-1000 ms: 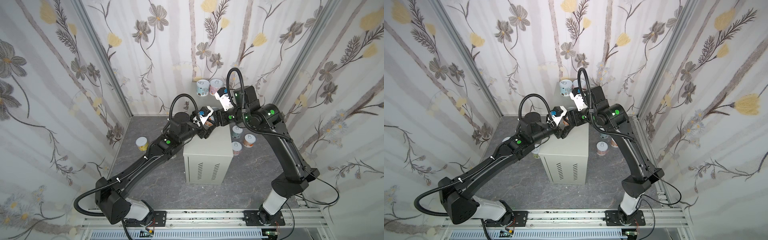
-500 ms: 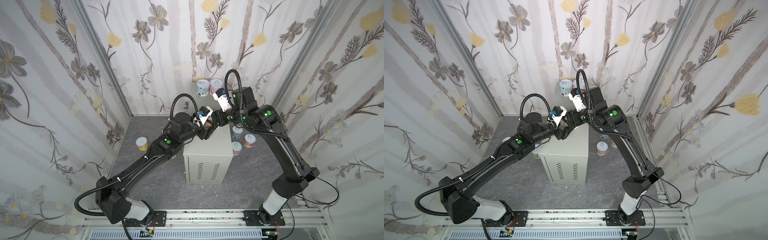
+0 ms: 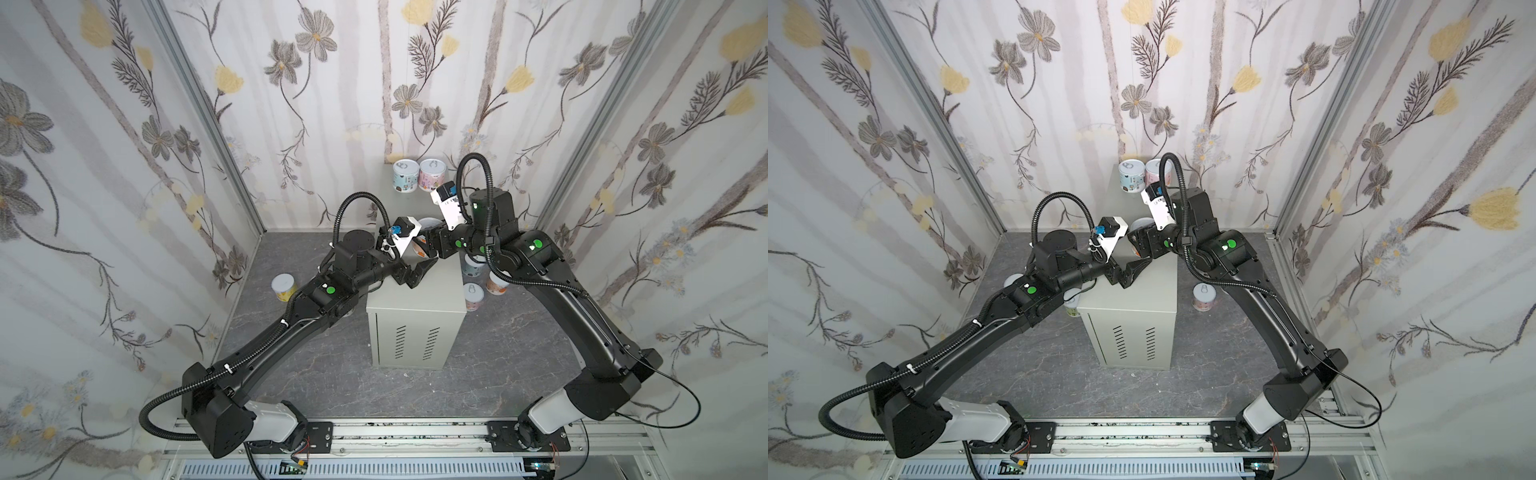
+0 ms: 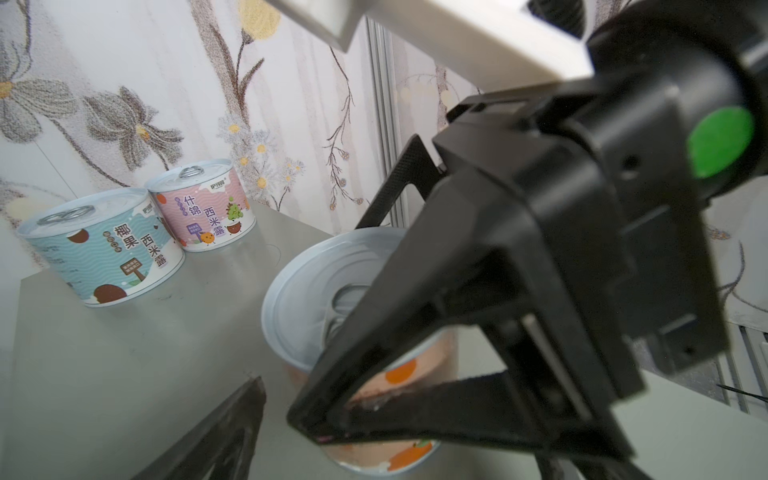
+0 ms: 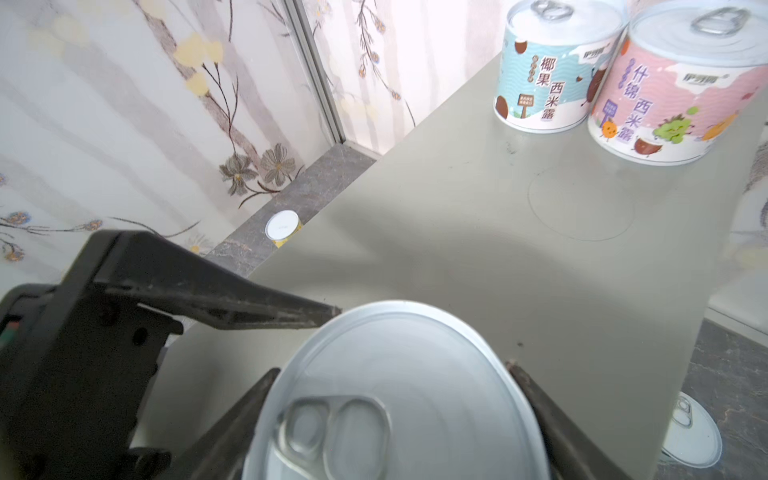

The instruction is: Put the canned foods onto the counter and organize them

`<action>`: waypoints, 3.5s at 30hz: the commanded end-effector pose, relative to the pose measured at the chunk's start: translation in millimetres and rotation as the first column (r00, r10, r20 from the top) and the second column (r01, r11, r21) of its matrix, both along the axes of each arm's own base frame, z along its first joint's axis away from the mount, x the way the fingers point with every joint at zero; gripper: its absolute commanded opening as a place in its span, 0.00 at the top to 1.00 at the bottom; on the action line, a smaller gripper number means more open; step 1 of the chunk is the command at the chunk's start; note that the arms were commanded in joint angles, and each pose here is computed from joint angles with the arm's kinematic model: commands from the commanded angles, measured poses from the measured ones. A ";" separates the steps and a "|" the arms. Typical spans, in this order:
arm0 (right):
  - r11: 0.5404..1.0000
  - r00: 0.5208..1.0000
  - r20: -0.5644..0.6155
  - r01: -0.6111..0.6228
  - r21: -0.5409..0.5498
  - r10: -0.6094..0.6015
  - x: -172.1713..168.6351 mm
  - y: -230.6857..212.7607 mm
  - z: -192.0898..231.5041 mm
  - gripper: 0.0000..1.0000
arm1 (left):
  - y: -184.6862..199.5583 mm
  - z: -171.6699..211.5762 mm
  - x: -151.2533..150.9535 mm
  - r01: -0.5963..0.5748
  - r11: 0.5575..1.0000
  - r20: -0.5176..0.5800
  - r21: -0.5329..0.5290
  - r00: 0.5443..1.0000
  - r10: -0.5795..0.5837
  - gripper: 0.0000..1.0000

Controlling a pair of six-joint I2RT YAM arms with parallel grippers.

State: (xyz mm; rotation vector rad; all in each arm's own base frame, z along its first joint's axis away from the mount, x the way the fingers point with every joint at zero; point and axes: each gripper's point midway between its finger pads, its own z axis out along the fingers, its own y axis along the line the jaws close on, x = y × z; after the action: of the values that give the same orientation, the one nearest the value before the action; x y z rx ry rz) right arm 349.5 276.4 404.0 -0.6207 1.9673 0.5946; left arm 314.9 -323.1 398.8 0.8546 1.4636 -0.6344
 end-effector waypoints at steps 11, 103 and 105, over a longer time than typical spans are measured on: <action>0.999 0.996 0.082 0.023 0.029 -0.025 0.9 -5.1 -9.1 0.17 | 18.1 5.0 -3.9 -0.027 1.000 0.025 -0.001 0.999 0.027 0.00; 0.976 0.968 0.130 0.215 0.030 -0.217 139.8 -18.9 -62.9 0.00 | 107.3 -9.6 93.3 -0.252 0.967 0.019 0.041 0.968 0.251 0.00; 0.977 0.965 0.151 0.208 0.047 -0.213 133.7 -20.9 -54.2 0.00 | 107.9 -8.4 93.0 -0.253 0.967 0.021 0.039 0.967 0.252 0.00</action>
State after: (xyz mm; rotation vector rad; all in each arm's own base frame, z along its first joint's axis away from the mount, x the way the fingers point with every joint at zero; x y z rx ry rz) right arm 495.5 262.2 382.2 -0.4104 1.7055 0.4366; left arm 410.5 -215.8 395.9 0.6543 1.5286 -0.4214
